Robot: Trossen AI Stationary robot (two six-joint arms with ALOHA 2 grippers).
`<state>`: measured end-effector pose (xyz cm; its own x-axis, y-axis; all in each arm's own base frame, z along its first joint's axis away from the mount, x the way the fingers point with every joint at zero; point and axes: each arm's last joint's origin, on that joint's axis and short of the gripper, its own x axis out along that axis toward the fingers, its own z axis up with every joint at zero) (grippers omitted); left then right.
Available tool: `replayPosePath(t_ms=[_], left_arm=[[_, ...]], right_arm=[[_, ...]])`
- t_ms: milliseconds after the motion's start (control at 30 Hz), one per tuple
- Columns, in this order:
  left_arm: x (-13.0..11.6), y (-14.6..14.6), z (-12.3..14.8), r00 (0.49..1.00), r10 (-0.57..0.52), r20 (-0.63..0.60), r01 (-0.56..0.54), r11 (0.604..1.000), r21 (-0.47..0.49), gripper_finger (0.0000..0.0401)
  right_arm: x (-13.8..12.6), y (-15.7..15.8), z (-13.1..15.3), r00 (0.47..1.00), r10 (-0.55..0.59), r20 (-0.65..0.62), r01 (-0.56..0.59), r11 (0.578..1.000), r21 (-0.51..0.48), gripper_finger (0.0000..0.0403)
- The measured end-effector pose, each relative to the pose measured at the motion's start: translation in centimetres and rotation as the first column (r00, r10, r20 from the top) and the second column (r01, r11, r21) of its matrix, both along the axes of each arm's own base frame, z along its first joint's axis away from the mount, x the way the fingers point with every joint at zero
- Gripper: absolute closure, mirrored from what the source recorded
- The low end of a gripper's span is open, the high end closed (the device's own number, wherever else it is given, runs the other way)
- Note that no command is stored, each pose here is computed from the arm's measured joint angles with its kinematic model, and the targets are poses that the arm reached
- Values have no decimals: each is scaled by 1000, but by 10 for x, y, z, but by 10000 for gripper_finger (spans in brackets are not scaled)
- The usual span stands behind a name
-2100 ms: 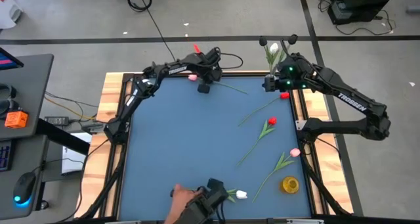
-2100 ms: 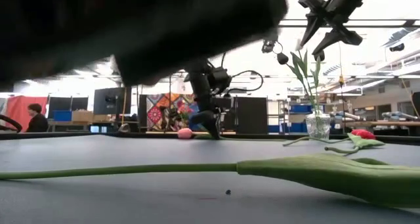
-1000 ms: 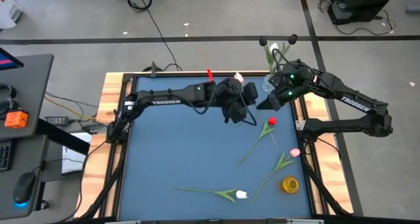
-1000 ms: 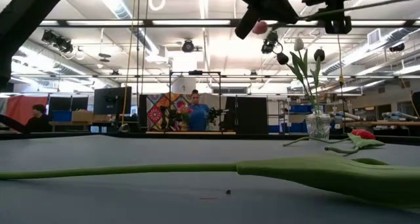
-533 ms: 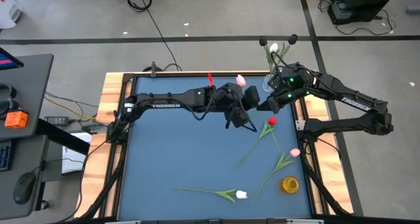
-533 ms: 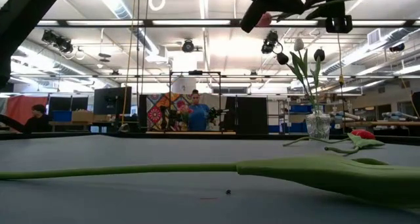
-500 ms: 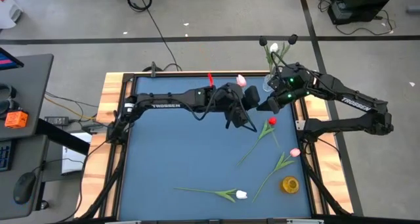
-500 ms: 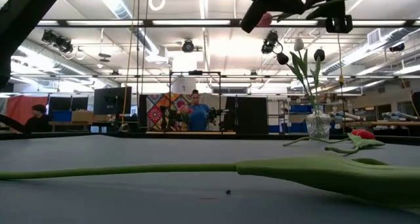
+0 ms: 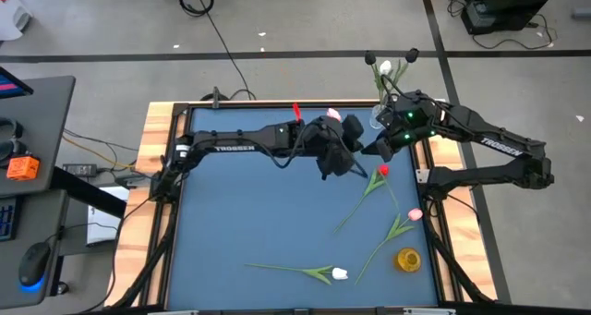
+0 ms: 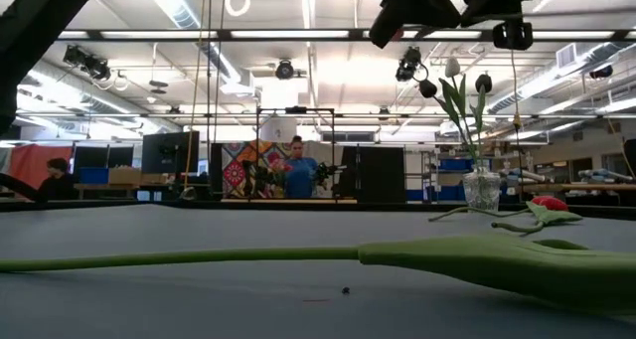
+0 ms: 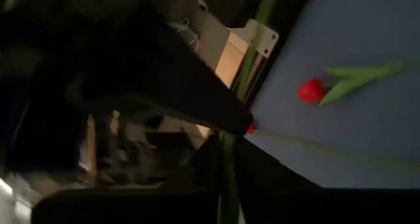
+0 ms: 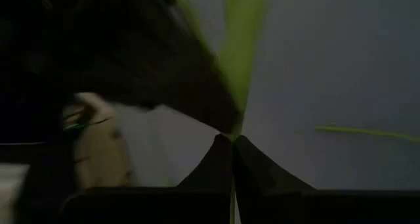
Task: Sort flowers into vase by color
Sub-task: Put the top pink flower into the transparent vase
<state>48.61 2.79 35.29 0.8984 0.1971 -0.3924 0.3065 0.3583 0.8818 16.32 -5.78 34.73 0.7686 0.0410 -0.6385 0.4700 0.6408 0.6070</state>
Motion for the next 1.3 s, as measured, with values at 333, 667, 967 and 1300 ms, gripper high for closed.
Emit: replayPosePath(t_ms=[333,667,967,1300], left_arm=[[-59,68,47,965,259,-39,-213,692,-690,223],[-93,137,57,979,187,-82,-143,338,-930,243],[-93,150,50,973,212,-88,-145,270,-952,268],[-71,146,-40,979,143,-147,-150,9,-989,268]], right_arm=[[-21,-12,5,905,-425,-32,392,860,-327,400],[-32,-19,25,765,-603,227,589,511,-626,398],[-44,-16,-19,711,-489,506,674,268,-689,400],[-49,-32,-67,641,-522,563,686,61,-725,401]])
